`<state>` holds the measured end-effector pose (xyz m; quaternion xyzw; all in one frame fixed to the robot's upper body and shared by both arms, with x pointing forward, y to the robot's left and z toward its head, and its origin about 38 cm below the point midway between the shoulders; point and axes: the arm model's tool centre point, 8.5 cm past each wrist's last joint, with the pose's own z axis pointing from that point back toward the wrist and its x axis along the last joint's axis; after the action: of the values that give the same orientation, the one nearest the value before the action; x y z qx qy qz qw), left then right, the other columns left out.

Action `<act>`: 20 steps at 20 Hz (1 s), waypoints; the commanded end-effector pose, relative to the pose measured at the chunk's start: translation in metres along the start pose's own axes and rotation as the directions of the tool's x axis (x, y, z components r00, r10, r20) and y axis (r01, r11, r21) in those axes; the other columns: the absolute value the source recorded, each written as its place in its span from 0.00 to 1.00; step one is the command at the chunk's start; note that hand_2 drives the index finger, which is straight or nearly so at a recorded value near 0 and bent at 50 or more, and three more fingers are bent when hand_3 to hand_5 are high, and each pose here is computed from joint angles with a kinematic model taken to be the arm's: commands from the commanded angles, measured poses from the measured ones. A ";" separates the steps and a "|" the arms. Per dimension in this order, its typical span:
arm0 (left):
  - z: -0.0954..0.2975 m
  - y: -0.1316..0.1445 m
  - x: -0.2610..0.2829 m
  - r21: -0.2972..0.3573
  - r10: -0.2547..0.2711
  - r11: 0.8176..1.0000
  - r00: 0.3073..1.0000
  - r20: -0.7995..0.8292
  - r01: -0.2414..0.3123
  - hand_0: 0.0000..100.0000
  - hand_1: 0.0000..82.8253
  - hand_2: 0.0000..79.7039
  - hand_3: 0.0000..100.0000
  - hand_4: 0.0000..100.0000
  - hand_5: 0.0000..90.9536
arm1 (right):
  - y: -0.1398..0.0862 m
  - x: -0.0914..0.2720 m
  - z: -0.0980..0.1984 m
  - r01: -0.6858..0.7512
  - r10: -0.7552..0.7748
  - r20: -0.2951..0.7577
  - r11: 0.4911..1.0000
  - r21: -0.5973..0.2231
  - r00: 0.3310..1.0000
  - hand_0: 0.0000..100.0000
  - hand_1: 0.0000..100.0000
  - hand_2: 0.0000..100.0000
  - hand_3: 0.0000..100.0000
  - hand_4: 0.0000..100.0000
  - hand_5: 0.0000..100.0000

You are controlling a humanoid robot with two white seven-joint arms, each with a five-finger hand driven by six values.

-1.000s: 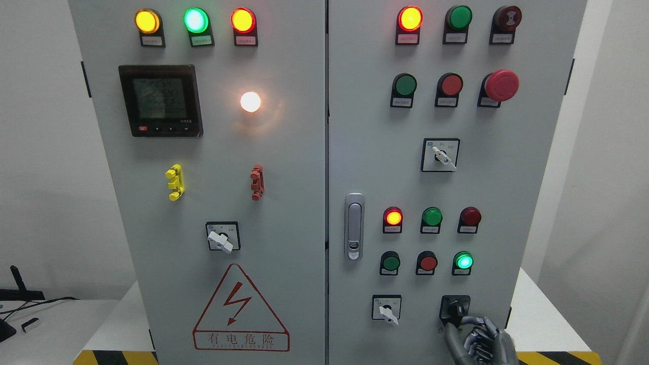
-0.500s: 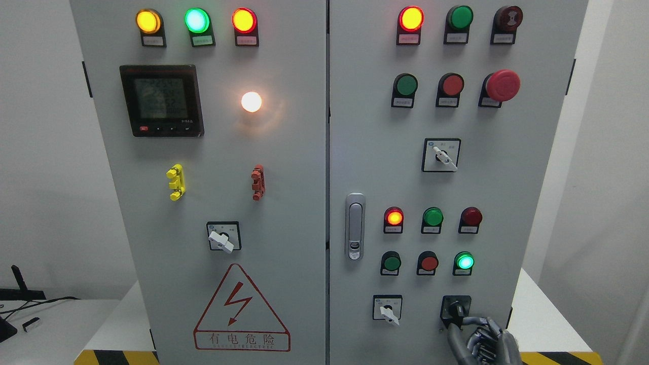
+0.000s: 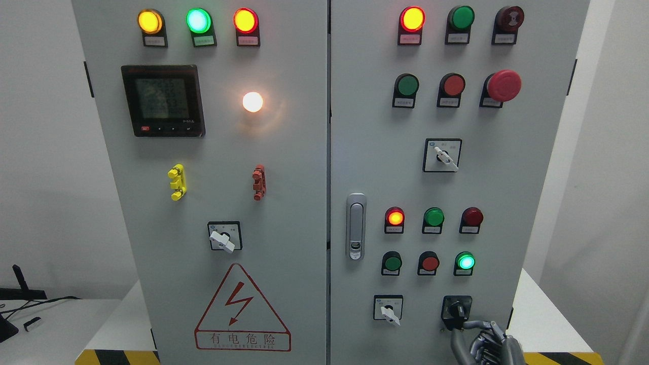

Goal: Trip black knob to open circuit

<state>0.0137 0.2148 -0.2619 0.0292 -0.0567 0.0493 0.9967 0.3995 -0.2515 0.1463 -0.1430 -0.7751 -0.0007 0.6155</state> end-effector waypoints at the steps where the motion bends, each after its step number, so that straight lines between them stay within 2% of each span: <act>1: 0.000 0.000 0.000 0.001 0.005 1.000 1.000 0.001 -0.005 0.12 0.47 0.00 0.00 0.00 0.00 | -0.026 -0.011 0.017 -0.024 0.025 0.047 1.000 -0.020 0.999 0.46 0.68 0.40 0.81 0.87 0.95; 3: 0.000 0.000 0.000 0.001 0.005 1.000 1.000 0.001 -0.005 0.12 0.47 0.00 0.00 0.00 0.00 | -0.033 -0.013 0.033 -0.036 0.034 0.086 0.999 0.016 0.996 0.48 0.60 0.34 0.70 0.72 0.83; 4: 0.000 0.000 0.000 0.001 0.005 1.000 1.000 0.001 -0.005 0.12 0.47 0.00 0.00 0.00 0.00 | -0.041 -0.015 0.045 -0.046 0.045 0.089 0.999 0.013 0.995 0.47 0.54 0.33 0.67 0.67 0.79; 5: 0.000 0.000 0.000 0.001 0.005 1.000 1.000 0.001 -0.005 0.12 0.47 0.00 0.00 0.00 0.00 | -0.048 -0.017 0.055 -0.051 0.050 0.091 0.999 0.007 0.995 0.40 0.47 0.32 0.63 0.62 0.73; 7: 0.000 0.000 0.000 0.001 0.005 1.000 1.000 0.001 -0.005 0.12 0.47 0.00 0.00 0.00 0.00 | -0.059 -0.019 0.069 -0.065 0.064 0.097 0.998 -0.002 0.993 0.39 0.37 0.29 0.57 0.55 0.62; 10: 0.000 0.000 0.000 0.001 0.005 1.000 1.000 0.001 -0.005 0.12 0.47 0.00 0.00 0.00 0.00 | -0.069 -0.020 0.098 -0.073 0.062 0.140 0.994 0.079 0.988 0.43 0.18 0.18 0.39 0.37 0.43; 11: 0.000 0.001 0.000 0.002 0.005 1.000 1.000 0.001 -0.005 0.12 0.47 0.00 0.00 0.00 0.00 | -0.070 -0.017 0.107 -0.051 0.035 0.155 0.994 0.100 0.987 0.40 0.10 0.12 0.31 0.30 0.35; 14: 0.000 0.001 0.000 0.002 0.005 1.000 1.000 0.001 -0.005 0.12 0.47 0.00 0.00 0.00 0.00 | -0.076 -0.009 0.132 -0.006 -0.019 0.149 0.986 0.168 0.989 0.32 0.01 0.00 0.20 0.18 0.24; 16: 0.000 0.001 0.000 0.002 0.005 1.000 1.000 0.001 -0.005 0.12 0.47 0.00 0.00 0.00 0.00 | -0.078 -0.005 0.137 0.012 -0.042 0.149 0.980 0.200 0.988 0.25 0.00 0.00 0.15 0.13 0.19; 20: 0.000 0.001 0.000 0.002 0.005 1.000 1.000 0.001 -0.005 0.12 0.47 0.00 0.00 0.00 0.00 | -0.092 0.000 0.143 0.018 -0.052 0.141 0.973 0.232 0.989 0.12 0.00 0.00 0.11 0.07 0.14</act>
<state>0.0137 0.2148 -0.2619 0.0292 -0.0567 0.0493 0.9967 0.2680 -0.2920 0.0992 -0.0627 -0.8047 0.0717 0.5860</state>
